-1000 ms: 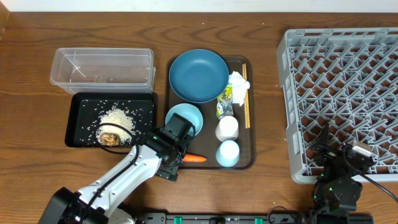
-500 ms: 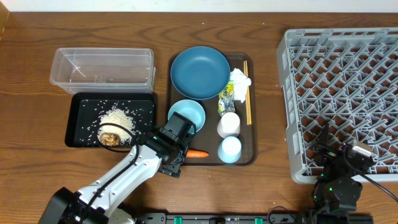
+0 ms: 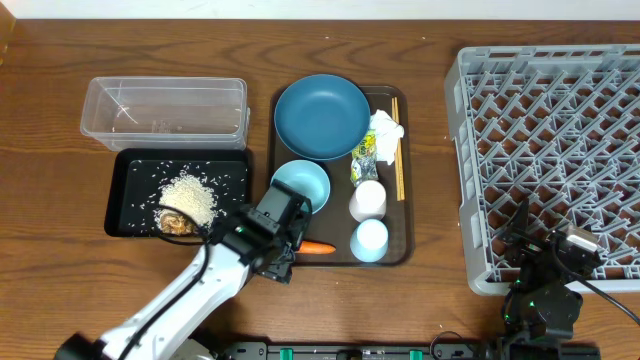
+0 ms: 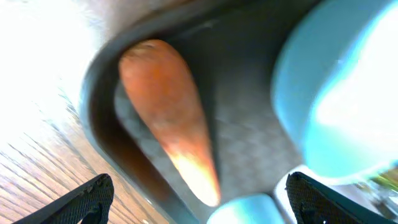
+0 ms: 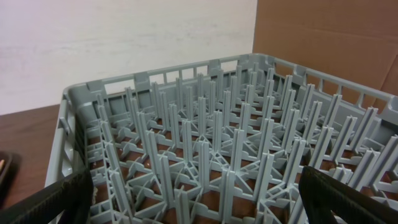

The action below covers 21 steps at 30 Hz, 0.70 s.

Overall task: Sort waste into correct bins and load items into the dishwasher rack
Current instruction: 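Close the left gripper on the carrot's thick end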

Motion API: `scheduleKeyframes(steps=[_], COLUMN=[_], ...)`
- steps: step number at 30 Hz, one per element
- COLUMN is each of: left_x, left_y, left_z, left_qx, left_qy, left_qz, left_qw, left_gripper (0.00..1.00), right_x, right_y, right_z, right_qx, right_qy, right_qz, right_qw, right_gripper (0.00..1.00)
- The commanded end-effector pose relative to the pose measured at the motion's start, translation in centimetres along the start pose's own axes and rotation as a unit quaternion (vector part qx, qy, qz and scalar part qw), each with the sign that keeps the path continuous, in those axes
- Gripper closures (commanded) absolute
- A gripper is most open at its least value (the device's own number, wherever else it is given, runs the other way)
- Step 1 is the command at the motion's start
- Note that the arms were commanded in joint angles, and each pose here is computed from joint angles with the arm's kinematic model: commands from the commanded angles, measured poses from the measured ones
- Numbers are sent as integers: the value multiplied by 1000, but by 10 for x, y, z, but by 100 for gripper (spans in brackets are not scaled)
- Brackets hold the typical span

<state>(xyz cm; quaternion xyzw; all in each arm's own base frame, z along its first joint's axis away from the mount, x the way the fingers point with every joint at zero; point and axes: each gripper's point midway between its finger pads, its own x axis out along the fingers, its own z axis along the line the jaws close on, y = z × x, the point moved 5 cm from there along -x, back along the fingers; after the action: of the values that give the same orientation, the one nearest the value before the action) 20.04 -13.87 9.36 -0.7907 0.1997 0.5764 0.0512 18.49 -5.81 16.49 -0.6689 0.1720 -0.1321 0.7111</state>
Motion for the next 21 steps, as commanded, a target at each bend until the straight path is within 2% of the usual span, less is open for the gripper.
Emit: scheduleKeyframes(steps=[1, 7, 11, 21], left_x=[-4, 14, 28, 31], left_y=[-9, -13, -9, -6], left_z=[-2, 7, 16, 5], left_qx=[7, 5, -14, -14], left_qy=[14, -30, -71, -44], left_qz=[-32, -43, -24, -18], left_qw=[999, 999, 997, 999], left_gripper=[10, 10, 10, 10], right_x=[0, 0, 0, 0], right_y=[0, 0, 0, 0], right_z=[0, 0, 0, 0], right_qx=[-3, -3, -3, -3], right_qy=[0, 0, 0, 0], right_qz=[3, 3, 3, 3], right_qw=[1000, 1000, 1000, 1000], right_gripper=[1, 1, 1, 1])
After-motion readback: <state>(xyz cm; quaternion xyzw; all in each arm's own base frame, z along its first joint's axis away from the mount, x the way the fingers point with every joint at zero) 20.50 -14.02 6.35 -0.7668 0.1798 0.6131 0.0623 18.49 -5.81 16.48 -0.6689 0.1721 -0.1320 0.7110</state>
